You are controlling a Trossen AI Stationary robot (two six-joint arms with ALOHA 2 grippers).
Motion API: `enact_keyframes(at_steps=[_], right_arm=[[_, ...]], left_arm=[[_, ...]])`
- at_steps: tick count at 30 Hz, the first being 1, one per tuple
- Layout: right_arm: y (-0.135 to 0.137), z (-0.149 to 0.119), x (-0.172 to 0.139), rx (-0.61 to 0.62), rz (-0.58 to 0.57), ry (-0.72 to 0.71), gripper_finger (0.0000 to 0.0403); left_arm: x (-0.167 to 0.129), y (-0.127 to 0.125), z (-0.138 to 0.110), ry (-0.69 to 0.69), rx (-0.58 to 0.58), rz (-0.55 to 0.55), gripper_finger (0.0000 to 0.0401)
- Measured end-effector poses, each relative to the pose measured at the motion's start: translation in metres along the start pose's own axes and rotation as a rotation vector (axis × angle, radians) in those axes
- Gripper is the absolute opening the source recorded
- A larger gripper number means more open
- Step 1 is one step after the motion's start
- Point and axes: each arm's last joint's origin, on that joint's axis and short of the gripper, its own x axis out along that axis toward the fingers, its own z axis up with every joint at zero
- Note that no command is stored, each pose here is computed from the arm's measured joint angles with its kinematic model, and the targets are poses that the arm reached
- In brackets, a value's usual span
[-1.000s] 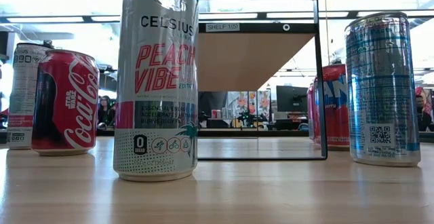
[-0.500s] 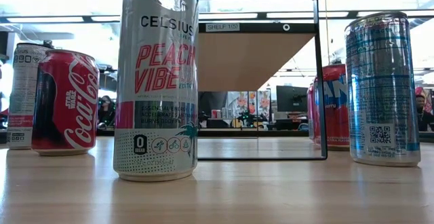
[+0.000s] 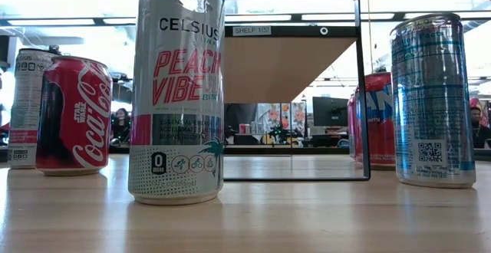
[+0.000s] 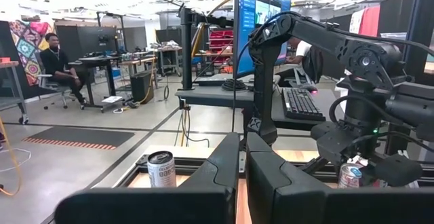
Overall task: Place canned beverage on shelf
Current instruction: Put the bottom right blue soda can on the shelf
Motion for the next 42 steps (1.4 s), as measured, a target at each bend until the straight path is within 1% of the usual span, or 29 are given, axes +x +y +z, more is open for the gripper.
enact_keyframes(at_steps=[4,6,9,12,21,26,30,34,38,42], right_arm=[[-0.003,0.001,-0.001,-0.012,-0.020,0.021,0.0222],[-0.007,0.001,-0.004,-0.014,-0.056,0.044,0.0222],[-0.016,0.002,-0.017,-0.015,-0.087,0.069,0.0222],[-0.024,0.006,-0.035,-0.013,-0.073,0.065,0.0222],[-0.053,0.030,-0.094,0.008,0.093,-0.098,0.0222],[-0.062,0.045,-0.126,-0.055,0.212,-0.195,0.0222],[-0.067,0.057,-0.154,-0.106,0.302,-0.302,0.0222],[-0.068,0.076,-0.176,-0.158,0.334,-0.406,0.0222],[-0.060,0.104,-0.193,-0.228,0.323,-0.476,0.0222],[-0.046,0.134,-0.205,-0.320,0.304,-0.478,0.0222]], left_arm=[[0.000,0.000,0.000,0.001,0.000,0.000,0.0000],[0.000,0.000,0.000,0.000,0.000,0.000,0.0000],[0.000,0.000,0.000,0.001,0.000,0.000,0.0000],[0.000,0.000,0.000,0.001,0.000,0.000,0.0000],[0.000,0.000,0.000,0.001,0.000,0.000,0.0000],[0.000,0.000,0.000,0.001,0.004,0.000,0.0000],[0.000,0.000,0.000,0.000,0.007,0.000,0.0000],[-0.001,0.000,0.002,-0.022,0.036,0.001,0.0000],[-0.004,0.001,0.008,-0.054,0.058,0.004,0.0000],[-0.005,0.001,0.010,-0.059,0.074,0.005,0.0000]])
